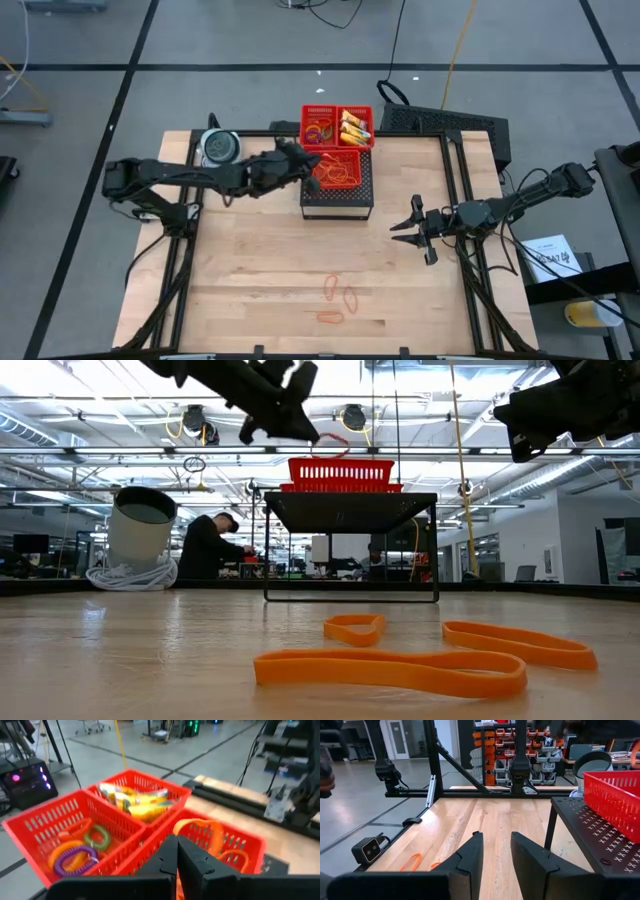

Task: Pick & Place Office Desk Supplies
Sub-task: Put the orange rubber band in the bottom red bin on the shelf

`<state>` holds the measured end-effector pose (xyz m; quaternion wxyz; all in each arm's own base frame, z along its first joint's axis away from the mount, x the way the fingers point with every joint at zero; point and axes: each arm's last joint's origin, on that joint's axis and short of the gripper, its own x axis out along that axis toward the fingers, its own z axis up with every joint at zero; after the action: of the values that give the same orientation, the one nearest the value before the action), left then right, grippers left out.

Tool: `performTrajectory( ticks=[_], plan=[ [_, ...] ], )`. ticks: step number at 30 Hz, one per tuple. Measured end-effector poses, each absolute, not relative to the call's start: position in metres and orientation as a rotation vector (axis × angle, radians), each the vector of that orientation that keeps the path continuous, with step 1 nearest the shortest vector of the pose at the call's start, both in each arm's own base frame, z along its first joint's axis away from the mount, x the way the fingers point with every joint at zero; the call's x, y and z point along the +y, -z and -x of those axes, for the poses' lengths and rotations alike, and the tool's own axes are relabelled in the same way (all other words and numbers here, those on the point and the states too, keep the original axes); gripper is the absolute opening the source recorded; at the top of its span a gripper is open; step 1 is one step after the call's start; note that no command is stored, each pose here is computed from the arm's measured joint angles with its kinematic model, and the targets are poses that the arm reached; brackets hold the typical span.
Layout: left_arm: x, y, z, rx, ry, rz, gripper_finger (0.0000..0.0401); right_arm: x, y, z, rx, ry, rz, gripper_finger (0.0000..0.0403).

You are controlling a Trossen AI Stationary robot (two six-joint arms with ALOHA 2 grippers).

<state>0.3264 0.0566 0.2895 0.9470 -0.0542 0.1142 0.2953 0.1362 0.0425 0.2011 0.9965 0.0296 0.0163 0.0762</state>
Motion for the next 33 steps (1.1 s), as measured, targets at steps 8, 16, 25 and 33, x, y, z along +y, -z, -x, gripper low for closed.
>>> performTrajectory(
  ticks=[8,16,25,33],
  plan=[
    [0.057,-0.274,-0.334,0.281,-0.597,0.134,0.0004,0.043,-0.201,-0.136,0.033,-0.156,-0.059,0.0089],
    [0.057,-0.274,-0.335,0.283,-0.595,0.133,0.0028,0.043,-0.201,-0.136,0.033,-0.156,-0.059,0.0089],
    [0.057,-0.274,-0.335,0.284,-0.595,0.133,0.0033,0.043,-0.201,-0.136,0.033,-0.156,-0.059,0.0089],
    [0.053,-0.274,-0.335,0.285,-0.586,0.124,0.0106,0.043,-0.201,-0.136,0.033,-0.156,-0.059,0.0089]
  ],
)
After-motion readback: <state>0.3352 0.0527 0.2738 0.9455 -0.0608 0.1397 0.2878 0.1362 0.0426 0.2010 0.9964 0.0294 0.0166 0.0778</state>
